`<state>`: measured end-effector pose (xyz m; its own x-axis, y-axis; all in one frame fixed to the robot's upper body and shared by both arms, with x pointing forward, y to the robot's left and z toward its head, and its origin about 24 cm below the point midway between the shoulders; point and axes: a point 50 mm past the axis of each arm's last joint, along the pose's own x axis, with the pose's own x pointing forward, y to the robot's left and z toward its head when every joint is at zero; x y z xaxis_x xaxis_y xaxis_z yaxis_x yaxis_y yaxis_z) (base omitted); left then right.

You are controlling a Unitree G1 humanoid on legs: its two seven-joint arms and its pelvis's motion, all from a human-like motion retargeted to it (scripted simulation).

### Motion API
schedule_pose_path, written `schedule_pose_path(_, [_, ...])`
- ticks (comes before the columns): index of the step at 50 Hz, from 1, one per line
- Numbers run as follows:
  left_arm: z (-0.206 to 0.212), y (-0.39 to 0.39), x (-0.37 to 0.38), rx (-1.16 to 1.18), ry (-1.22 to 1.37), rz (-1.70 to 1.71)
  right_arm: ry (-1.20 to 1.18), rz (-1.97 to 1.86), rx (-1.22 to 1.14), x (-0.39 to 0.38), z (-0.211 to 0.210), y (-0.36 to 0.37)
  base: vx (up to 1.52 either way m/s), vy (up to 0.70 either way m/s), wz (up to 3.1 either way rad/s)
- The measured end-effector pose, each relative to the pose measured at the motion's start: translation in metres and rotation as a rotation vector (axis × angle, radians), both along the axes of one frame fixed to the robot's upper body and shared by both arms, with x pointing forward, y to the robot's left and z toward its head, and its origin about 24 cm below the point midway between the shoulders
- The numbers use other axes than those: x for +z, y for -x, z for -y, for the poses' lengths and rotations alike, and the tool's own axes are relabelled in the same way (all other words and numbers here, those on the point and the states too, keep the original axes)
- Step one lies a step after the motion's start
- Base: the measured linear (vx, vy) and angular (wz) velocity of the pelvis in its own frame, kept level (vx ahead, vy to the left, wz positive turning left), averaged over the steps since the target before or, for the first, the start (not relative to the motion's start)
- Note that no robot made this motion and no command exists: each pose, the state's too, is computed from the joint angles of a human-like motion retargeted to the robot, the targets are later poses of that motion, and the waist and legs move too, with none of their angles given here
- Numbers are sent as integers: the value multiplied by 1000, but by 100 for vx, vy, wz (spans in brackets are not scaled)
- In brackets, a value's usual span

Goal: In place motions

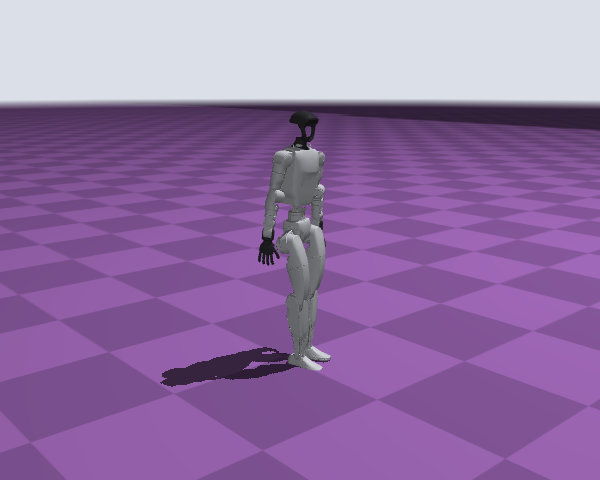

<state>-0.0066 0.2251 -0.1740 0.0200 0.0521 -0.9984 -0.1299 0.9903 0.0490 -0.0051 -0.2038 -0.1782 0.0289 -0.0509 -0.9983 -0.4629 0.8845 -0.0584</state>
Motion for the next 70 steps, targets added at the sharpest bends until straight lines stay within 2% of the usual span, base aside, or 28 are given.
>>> schedule_pose_path(10, [5, 21, 0, 81, 11, -63, -9, 28, 48, 1, 6, -17, -22, -3, -254])
schedule_pose_path(23, [16, 9, -3, 137, 24, -7, 112, -141, -190, 9, 30, 36, -7, -10, -183])
schedule_pose_path(29, [23, 0, -4, 214, 65, 53, 93, -124, -111, 7, 25, 32, -2, -13, -101])
schedule_pose_path(33, [25, -2, -5, 224, 72, 62, 57, -120, -145, 5, 14, 25, 0, -14, -112])
schedule_pose_path(44, [43, -8, -7, 172, 88, 59, 50, 13, 16, 3, 19, -29, 3, -1, -141])
schedule_pose_path(49, [49, -8, -8, 90, 100, 42, 22, 56, 7, 5, 20, -45, 10, 8, -96])
schedule_pose_path(53, [53, 0, -8, 56, 101, 21, 24, 40, -30, 4, 21, -39, 20, 8, -77])
schedule_pose_path(70, [49, 19, -6, 157, 113, -32, 94, -111, -34, 4, 20, -2, 8, 2, -44])
